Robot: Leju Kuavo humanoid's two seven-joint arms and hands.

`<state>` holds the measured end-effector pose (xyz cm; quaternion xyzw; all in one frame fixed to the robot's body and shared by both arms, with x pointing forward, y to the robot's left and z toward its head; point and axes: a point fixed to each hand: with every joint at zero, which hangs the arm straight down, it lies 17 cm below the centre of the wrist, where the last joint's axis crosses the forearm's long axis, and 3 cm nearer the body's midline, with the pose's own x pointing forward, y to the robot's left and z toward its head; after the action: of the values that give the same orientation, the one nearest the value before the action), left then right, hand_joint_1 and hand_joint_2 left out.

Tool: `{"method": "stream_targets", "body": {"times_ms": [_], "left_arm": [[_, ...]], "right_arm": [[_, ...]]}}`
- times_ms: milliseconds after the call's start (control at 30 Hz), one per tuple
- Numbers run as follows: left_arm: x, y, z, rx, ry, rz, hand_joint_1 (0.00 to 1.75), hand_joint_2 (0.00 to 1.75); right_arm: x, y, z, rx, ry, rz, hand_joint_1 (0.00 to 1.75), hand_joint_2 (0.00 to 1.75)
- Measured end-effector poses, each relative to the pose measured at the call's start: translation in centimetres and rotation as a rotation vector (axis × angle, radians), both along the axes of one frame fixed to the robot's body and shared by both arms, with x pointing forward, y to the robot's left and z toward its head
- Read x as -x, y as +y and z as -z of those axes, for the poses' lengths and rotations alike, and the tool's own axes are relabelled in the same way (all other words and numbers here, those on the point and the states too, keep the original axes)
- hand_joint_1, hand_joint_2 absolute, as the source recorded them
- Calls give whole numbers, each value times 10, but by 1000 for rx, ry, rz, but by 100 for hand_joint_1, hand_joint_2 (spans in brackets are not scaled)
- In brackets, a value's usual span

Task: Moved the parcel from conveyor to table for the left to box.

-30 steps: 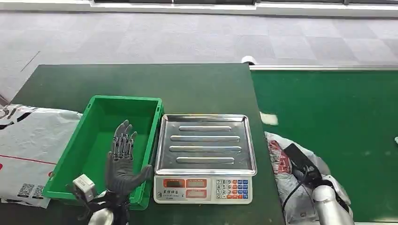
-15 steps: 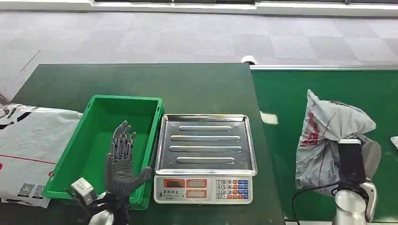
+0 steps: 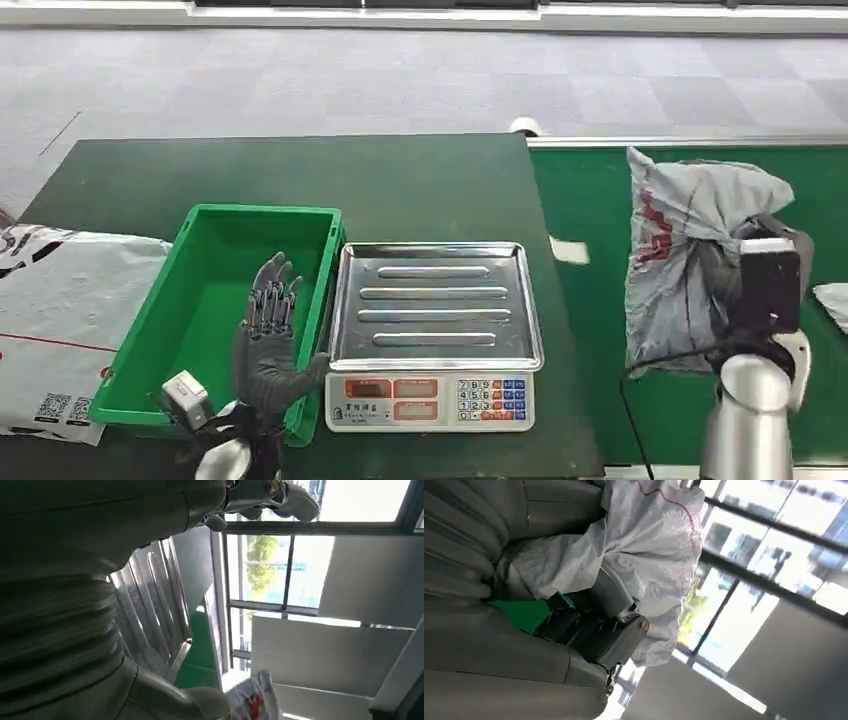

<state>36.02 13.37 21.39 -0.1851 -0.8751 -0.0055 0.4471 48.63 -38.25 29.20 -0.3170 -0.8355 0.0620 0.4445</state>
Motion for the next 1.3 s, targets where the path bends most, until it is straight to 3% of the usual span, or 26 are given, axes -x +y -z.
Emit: {"method": "stream_targets", "body": {"times_ms": [167, 333, 600, 833, 1033, 1300], "left_arm": [[-17, -11, -14, -4, -35, 34, 0, 175], [-24, -11, -17, -11, -42, 32, 0, 175], [-26, -10, -14, -14, -35, 31, 0, 175], [-25, -8, -17, -20, -47, 15, 0, 175], [-27, 10, -33, 1, -74, -41, 0, 175], [-28, 23, -40, 9, -81, -74, 0, 175]], "right_arm": [[-89, 76, -68, 0, 38, -219, 175, 0], [-120, 152, -103, 37, 65, -378, 175, 0], [-129, 187, -110, 35, 90, -449, 175, 0], [-126, 235, -117, -10, 144, -616, 175, 0], [-119, 328, -59, 16, 343, -777, 175, 0], [-94, 385, 14, 53, 555, -892, 175, 0]]}}
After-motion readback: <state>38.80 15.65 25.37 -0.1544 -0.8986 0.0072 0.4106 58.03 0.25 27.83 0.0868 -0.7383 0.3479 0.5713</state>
